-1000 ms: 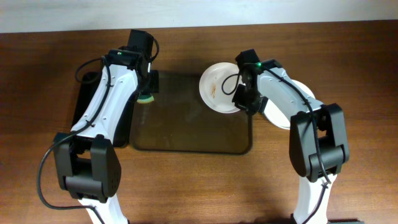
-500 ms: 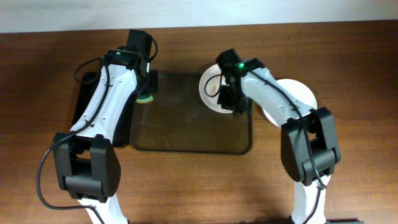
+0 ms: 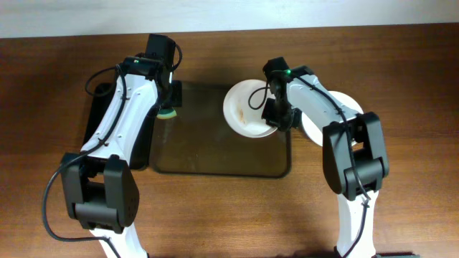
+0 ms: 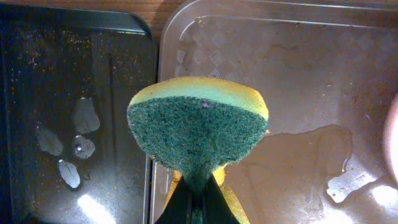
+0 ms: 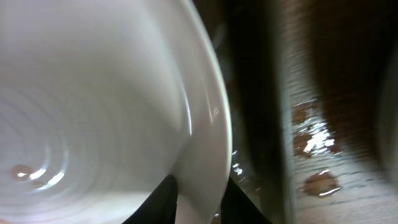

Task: Clean dirty plates on tray and stack at the side
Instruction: 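Grip the last stained plate with the right gripper and drag it to tray center, then scrub the last plate with the sponge in the left gripper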

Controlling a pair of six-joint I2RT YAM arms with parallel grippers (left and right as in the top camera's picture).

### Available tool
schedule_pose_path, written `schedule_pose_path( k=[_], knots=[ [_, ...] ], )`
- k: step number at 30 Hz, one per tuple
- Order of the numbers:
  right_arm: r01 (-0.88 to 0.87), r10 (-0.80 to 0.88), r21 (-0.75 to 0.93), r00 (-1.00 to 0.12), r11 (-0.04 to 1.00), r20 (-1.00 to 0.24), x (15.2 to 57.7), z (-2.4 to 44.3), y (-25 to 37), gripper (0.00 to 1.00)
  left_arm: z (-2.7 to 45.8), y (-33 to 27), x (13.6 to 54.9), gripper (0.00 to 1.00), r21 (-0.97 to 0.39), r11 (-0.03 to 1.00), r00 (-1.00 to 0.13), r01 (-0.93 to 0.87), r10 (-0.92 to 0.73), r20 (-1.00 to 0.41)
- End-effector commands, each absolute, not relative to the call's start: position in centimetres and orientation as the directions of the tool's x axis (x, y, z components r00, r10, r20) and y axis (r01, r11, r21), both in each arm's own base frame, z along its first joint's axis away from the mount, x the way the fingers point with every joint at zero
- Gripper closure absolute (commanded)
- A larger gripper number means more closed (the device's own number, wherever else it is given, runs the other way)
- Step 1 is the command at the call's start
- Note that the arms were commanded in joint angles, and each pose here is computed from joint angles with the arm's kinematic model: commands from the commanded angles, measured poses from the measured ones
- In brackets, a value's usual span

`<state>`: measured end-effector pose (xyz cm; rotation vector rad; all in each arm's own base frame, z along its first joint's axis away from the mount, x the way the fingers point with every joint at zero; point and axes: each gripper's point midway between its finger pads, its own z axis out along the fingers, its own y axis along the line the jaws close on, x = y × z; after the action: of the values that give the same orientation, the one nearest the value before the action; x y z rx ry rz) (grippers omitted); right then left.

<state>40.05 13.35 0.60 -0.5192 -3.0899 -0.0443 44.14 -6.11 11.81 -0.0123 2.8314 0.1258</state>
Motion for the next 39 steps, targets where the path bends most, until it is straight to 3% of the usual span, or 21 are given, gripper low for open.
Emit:
schedule_pose_path(
  k=[1,6,9,11,13,17,19,22,23,27,32,39],
  knots=[
    [0.203,0.201,0.038,-0.978,0.978,0.064,37.6,0.2,17.8,0.75,12.4,-6.0,44.5,0.99,0.068,0.997,-0.947,-0.040,-0.017,-0.321],
    [0.108,0.105,0.065,-0.993,0.992,0.045,36.9,0.9,21.2,0.75,12.4,-6.0,44.5,0.99,0.068,0.997,-0.948,-0.040,-0.016,-0.317],
    [-0.051,-0.047,0.157,-0.998,0.986,-0.031,39.6,3.7,21.9,0.55,12.4,-6.0,44.5,0.99,0.068,0.997,-0.948,-0.040,-0.016,-0.317],
    [-0.199,-0.178,0.166,-0.975,0.966,-0.131,42.1,6.0,21.9,0.46,12.4,-6.0,44.5,0.99,0.068,0.997,-0.948,-0.040,-0.016,-0.317],
    [-0.358,-0.324,0.132,-0.919,0.924,-0.224,44.3,6.5,21.2,0.30,12.4,-6.0,44.5,0.99,0.068,0.997,-0.948,-0.039,-0.016,-0.318],
    [-0.489,-0.463,0.098,-0.862,0.867,-0.206,44.9,3.3,20.7,0.31,12.4,-6.0,44.5,0.99,0.068,0.997,-0.948,-0.039,-0.016,-0.318],
    [-0.482,-0.463,0.110,-0.872,0.869,-0.159,44.4,1.2,20.7,0.45,12.4,-6.0,44.5,0.99,0.068,0.997,-0.948,-0.039,-0.016,-0.317],
    [-0.391,-0.376,0.176,-0.919,0.903,-0.116,43.5,0.5,21.3,0.90,12.4,-6.1,44.5,0.99,0.064,0.997,-0.948,-0.038,-0.016,-0.317],
    [-0.318,-0.305,0.184,-0.947,0.930,-0.098,43.4,0.5,21.2,0.96,12.3,-6.4,44.4,0.99,0.045,0.999,-0.950,-0.032,-0.016,-0.313],
    [0.061,0.056,0.175,-0.998,0.983,0.034,41.8,0.3,20.9,0.96,10.9,-8.8,44.0,0.99,-0.054,0.999,-0.964,0.010,-0.005,-0.267],
    [0.113,0.103,0.157,-0.992,0.981,0.070,40.3,-0.3,22.2,0.96,5.9,-11.5,44.0,0.99,-0.090,0.994,-0.980,0.057,0.038,-0.196],
    [0.125,0.115,0.153,-0.991,0.980,0.074,40.0,-0.8,22.2,0.96,-0.5,-17.6,45.4,0.99,-0.132,0.977,-0.967,0.167,0.136,-0.216]
  ],
)
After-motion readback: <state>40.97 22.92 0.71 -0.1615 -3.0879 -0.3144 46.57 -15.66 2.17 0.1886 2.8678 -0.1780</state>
